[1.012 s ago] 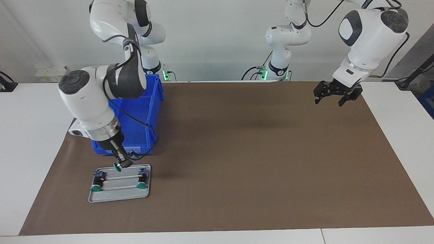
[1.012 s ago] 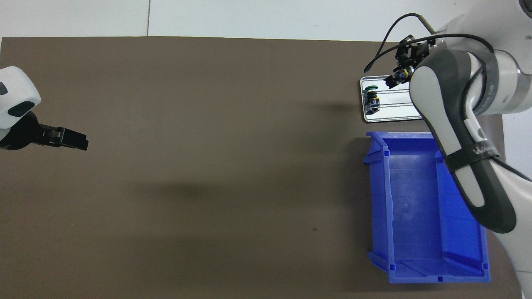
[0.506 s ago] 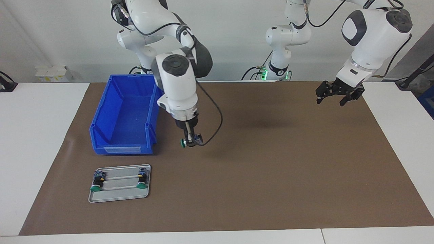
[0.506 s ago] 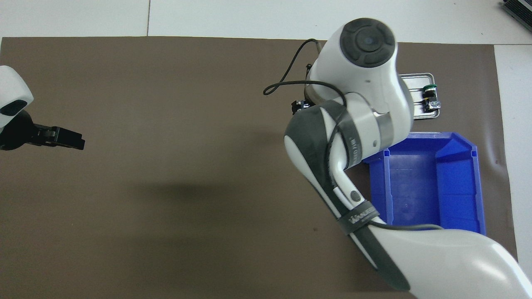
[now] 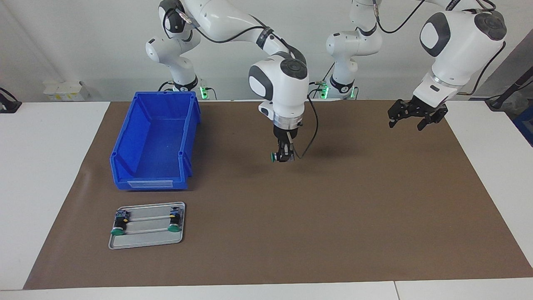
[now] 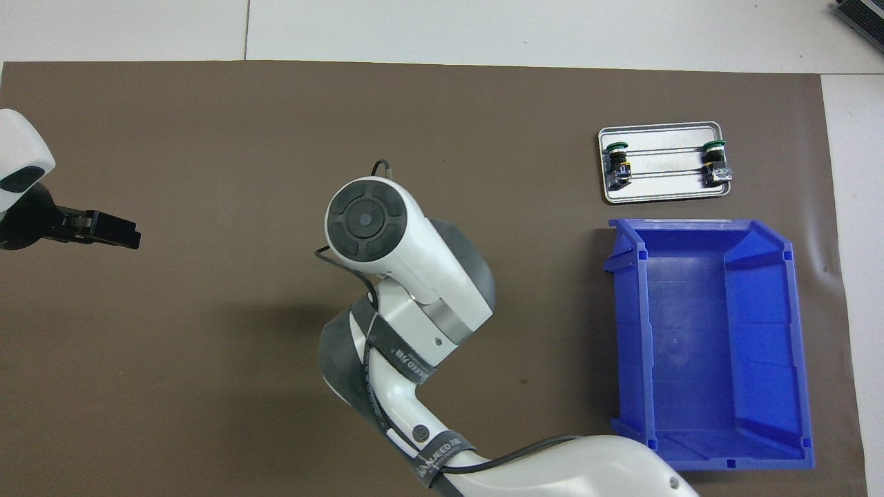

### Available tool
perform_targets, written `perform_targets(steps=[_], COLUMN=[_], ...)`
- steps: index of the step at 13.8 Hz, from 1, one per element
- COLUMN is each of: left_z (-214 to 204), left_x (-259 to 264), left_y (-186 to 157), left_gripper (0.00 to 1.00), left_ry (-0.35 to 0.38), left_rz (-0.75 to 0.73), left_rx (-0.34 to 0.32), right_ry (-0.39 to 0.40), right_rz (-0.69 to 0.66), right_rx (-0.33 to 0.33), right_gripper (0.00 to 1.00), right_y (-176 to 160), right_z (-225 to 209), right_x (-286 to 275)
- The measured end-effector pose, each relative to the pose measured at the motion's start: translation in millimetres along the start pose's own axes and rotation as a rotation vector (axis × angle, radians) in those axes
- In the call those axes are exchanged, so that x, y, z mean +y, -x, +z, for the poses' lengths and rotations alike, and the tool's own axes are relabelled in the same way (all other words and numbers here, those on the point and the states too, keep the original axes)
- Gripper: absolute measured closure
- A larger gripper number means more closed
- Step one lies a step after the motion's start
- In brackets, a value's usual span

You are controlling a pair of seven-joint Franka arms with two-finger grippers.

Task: Place and press button with both arms
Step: 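Carry the cylinder with the right gripper to the table center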

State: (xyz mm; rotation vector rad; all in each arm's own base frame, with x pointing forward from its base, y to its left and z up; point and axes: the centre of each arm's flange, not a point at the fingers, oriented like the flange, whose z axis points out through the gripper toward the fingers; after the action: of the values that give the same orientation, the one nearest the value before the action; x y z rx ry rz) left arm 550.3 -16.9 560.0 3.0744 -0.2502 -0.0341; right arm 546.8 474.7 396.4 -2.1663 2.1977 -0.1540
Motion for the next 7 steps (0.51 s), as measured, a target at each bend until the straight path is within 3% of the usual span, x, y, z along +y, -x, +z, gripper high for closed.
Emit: perform_targets(steps=[3,7], left_z=[0,0], left_x=[1,3], left_y=[0,0], left_gripper=[0.00,0.00], left_ry=[0.000,0.000], left_rz=[0.001,0.005], left_rx=[0.000,0.001], right_ry=[-0.024,0.006], right_rz=[-0.003,-0.022], right_rx=[-0.019,0.010], right_gripper=[0.68,0.68], right_y=[41,43], right_z=[44,69], right_x=[24,43])
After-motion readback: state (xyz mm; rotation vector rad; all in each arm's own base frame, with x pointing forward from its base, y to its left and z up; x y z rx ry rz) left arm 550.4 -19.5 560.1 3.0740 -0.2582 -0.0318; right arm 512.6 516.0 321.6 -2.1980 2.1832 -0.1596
